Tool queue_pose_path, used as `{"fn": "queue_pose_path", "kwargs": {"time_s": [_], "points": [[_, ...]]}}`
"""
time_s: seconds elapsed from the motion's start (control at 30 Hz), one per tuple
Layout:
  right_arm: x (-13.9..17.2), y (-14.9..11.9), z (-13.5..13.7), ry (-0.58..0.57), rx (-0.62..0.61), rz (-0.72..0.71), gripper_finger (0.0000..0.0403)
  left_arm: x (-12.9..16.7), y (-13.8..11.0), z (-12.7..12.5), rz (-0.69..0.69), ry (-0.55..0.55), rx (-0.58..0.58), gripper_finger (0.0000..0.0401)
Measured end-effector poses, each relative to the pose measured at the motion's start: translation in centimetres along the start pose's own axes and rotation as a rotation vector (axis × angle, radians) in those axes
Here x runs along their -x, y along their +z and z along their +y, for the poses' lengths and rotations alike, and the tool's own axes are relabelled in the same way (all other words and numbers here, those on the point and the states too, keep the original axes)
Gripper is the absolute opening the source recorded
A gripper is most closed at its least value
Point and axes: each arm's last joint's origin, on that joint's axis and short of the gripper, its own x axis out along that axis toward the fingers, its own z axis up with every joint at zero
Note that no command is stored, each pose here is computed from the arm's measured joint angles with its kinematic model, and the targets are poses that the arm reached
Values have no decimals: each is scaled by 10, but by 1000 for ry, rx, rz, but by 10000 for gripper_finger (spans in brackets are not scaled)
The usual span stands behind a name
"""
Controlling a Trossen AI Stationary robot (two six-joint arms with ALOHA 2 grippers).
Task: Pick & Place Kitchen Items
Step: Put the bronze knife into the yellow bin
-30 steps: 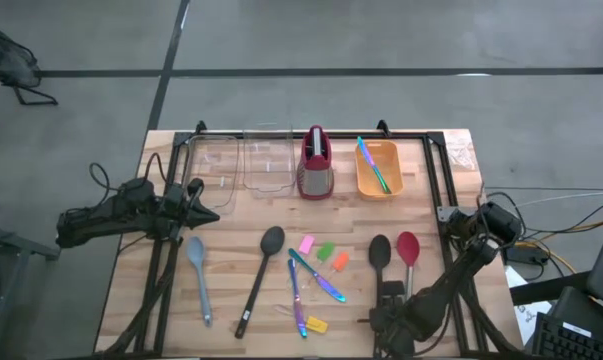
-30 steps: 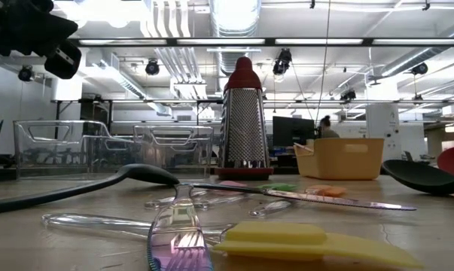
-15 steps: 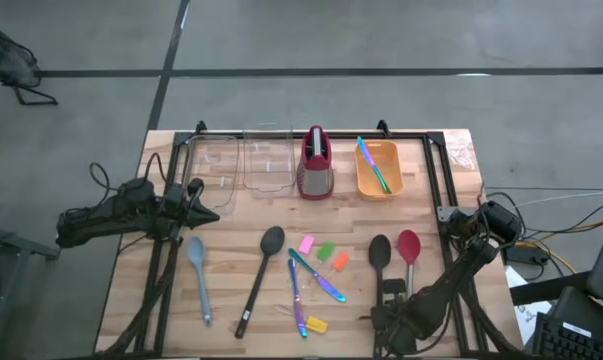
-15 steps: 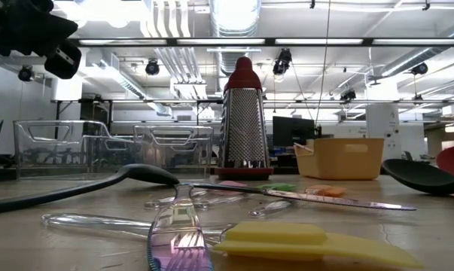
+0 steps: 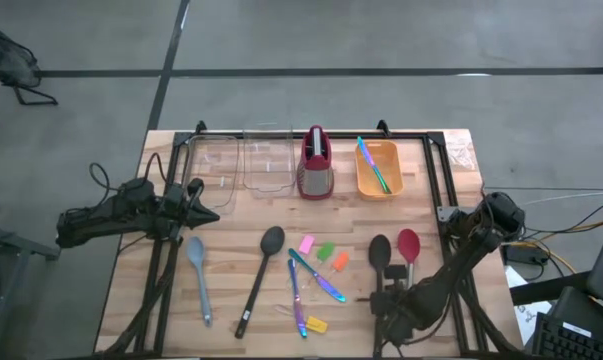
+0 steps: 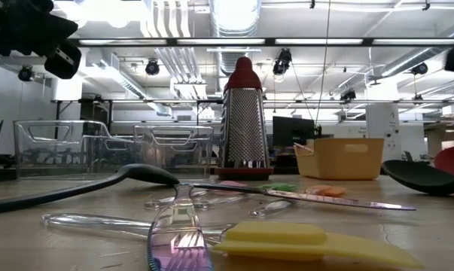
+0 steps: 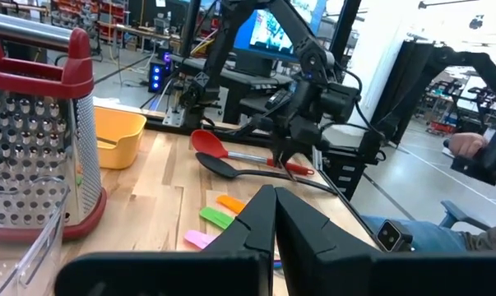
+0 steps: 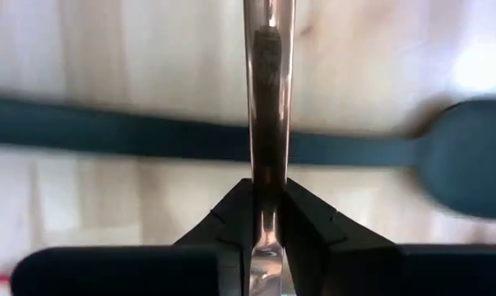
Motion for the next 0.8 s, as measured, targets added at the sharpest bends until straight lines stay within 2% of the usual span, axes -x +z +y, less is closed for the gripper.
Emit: {"fn": "queue_pose_path", "kwargs": {"time_s": [0.13,0.3,0.5,0.8], "points": [[19,10,-26,-74,-73,-97,39,0,0,0,0,0,0,12],[44,28,-68,-102,-188,-217,54,0,0,0,-1,0,0,12],[63,43,-123,-156,-363,-318,40,0,0,0,0,0,0,12],[61,56,-193,-256,-563,-318,58,0,0,0,0,0,0,12]]}}
